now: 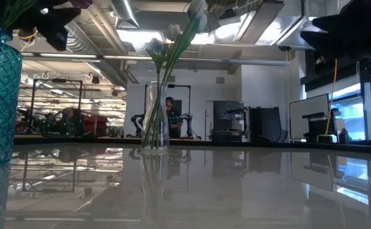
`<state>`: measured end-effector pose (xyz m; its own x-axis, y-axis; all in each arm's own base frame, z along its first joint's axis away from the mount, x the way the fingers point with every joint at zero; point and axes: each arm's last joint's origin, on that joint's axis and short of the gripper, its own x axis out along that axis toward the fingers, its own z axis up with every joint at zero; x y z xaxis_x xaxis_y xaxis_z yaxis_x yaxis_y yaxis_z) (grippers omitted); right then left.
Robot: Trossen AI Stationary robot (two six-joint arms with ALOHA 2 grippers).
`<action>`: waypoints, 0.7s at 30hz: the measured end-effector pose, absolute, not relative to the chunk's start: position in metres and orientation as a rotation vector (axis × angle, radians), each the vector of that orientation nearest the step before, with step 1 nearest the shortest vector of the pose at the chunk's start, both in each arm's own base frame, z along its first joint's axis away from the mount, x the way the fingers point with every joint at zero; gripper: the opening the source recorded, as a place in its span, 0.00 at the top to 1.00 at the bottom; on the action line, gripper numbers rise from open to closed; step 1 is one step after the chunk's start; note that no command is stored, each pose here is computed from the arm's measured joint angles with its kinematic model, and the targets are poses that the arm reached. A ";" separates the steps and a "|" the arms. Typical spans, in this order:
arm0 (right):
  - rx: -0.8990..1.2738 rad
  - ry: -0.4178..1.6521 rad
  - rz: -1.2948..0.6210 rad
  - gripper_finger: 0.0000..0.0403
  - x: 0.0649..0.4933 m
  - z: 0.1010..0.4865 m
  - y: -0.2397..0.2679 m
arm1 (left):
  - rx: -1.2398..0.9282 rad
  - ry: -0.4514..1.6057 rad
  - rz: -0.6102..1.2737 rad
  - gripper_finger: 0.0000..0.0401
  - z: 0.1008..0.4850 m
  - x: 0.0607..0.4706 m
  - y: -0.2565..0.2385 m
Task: Sort flowers into vase by color
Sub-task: Return to Home Position
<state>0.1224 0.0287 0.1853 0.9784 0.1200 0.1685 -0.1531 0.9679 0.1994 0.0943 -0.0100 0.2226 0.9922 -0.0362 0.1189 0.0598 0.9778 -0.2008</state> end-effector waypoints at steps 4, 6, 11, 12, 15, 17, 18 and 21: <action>0.213 -0.159 0.095 0.67 0.117 0.186 0.022 | -0.193 -0.111 -0.047 0.68 0.206 0.095 -0.010; 0.202 -0.161 0.077 0.67 0.114 0.186 0.017 | -0.195 -0.128 -0.049 0.68 0.204 0.093 -0.010; 0.178 -0.188 0.112 0.67 0.107 0.188 0.006 | -0.196 -0.131 -0.050 0.68 0.198 0.090 -0.009; 0.174 -0.185 0.107 0.67 0.106 0.188 0.004 | -0.202 -0.110 -0.058 0.68 0.196 0.091 -0.009; 0.158 -0.184 0.068 0.67 0.104 0.187 -0.002 | -0.208 -0.035 -0.061 0.68 0.186 0.092 -0.010; 0.145 -0.184 0.054 0.67 0.103 0.186 -0.005 | -0.204 0.028 -0.055 0.68 0.177 0.093 -0.010; 0.136 -0.185 0.052 0.67 0.103 0.186 -0.007 | -0.205 0.032 -0.052 0.68 0.175 0.094 -0.010; 0.116 -0.181 0.042 0.67 0.103 0.186 -0.010 | -0.208 -0.003 -0.054 0.68 0.167 0.097 -0.009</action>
